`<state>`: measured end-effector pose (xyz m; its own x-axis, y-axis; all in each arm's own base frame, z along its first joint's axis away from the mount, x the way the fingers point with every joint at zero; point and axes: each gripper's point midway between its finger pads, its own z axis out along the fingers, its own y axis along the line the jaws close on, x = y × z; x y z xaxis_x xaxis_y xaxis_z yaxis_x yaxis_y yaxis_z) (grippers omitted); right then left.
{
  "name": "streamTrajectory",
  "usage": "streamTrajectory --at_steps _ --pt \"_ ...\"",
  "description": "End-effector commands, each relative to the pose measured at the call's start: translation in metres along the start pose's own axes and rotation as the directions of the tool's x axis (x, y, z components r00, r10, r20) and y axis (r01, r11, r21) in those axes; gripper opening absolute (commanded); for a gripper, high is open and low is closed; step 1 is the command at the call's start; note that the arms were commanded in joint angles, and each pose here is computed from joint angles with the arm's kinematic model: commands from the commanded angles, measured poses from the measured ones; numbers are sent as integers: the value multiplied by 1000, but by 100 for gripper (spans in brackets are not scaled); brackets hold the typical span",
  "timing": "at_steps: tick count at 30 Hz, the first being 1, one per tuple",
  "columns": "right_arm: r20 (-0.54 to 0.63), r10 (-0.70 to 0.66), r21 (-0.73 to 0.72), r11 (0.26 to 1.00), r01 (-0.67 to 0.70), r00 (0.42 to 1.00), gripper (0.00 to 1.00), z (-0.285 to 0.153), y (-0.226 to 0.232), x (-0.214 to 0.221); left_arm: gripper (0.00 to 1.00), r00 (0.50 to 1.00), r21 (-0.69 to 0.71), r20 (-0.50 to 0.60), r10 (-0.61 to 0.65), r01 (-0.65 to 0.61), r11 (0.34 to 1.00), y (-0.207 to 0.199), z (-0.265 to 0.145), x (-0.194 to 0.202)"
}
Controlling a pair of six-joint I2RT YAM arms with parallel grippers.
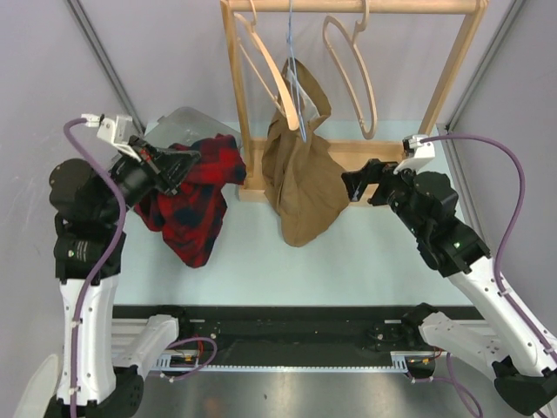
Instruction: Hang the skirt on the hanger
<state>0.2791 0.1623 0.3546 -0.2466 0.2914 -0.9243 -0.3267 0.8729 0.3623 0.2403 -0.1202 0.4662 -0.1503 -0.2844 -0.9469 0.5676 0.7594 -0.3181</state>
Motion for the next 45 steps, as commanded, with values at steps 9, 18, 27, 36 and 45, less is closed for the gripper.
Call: streamTrajectory --at_steps 9,18,27,36,45 --pt "-68 -41 -243 970 23 997 100 -9 37 22 0 996 420 69 -53 19 907 -91 -30 -28" --pt "-295 -83 -533 841 -92 952 100 -8 84 114 0 995 579 -52 -86 100 809 -94 -20 20" --pt "-403 -140 -359 933 -15 904 100 10 58 211 0 987 573 -124 -106 159 804 -88 -21 48" --pt "-314 -69 -78 996 47 947 100 48 4 232 0 985 587 -139 -99 163 793 -93 -25 51" --pt "-397 23 -143 986 -86 918 12 56 27 248 0 985 580 -126 -114 167 797 -91 -17 43"
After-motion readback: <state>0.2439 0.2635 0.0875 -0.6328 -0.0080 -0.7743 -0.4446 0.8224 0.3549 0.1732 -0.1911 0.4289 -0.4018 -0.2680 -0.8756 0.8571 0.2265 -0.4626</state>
